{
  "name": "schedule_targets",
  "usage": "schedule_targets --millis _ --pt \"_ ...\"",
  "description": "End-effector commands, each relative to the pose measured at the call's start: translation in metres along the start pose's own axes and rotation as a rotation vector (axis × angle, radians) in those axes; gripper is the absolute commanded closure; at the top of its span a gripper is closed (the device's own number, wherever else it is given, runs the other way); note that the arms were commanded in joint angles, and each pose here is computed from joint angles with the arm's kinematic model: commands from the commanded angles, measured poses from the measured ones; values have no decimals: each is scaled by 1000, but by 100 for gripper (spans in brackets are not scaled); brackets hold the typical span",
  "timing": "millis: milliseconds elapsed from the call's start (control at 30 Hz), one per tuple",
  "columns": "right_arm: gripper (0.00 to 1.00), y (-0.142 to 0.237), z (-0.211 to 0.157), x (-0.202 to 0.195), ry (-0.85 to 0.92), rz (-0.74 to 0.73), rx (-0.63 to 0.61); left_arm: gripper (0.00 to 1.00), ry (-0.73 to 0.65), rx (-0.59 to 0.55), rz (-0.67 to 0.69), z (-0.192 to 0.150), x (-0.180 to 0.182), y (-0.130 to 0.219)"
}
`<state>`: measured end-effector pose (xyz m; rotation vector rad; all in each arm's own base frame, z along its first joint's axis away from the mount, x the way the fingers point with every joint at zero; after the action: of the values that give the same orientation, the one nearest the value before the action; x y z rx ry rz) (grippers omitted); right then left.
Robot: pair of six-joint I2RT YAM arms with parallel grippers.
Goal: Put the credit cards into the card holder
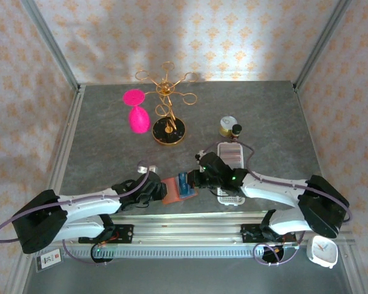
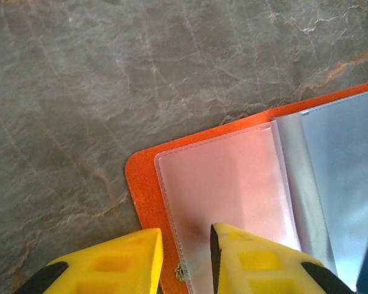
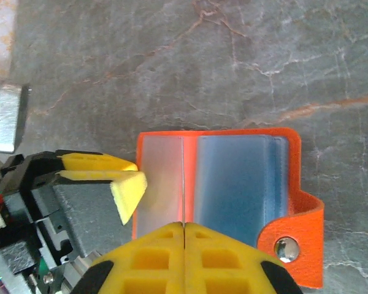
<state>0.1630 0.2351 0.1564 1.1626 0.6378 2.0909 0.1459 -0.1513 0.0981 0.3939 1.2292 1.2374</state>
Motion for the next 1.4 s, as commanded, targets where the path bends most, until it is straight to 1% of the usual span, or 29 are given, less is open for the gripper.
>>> schedule_targets --millis 0,167,300,533,767,1233,1367 --pt "100 -7 1 -2 -52 0 -50 71 -30 -23 56 3 3 -4" --pt "100 -9 -1 -4 -94 26 -69 71 -39 -18 69 3 2 -6" --pt "100 -9 -2 -7 -115 16 -77 72 -40 -15 71 3 3 -8" --pt "100 -14 -10 -12 -149 20 -61 73 -38 -12 74 2 3 -9" --pt "100 -8 -9 -12 -146 21 -81 73 -36 -7 70 2 3 -9" --pt "100 -4 -7 -8 -172 71 -109 74 -36 -7 71 1 4 -9" --pt "100 -8 -10 -10 -177 68 -91 74 -33 -6 68 1 5 -8"
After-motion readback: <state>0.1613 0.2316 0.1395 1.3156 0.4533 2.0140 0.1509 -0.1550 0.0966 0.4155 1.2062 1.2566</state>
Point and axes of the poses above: each hand's point on the last joint's axis, 136 mm out from that joint toward the fingers, its own y axis back along the fingers, its own x axis along the line the jaws close on, z = x × y, the point moved 10 cm from there along y, back along the fingers, and after that the axes turned 9 degrees about y, right-handed, at the moved point
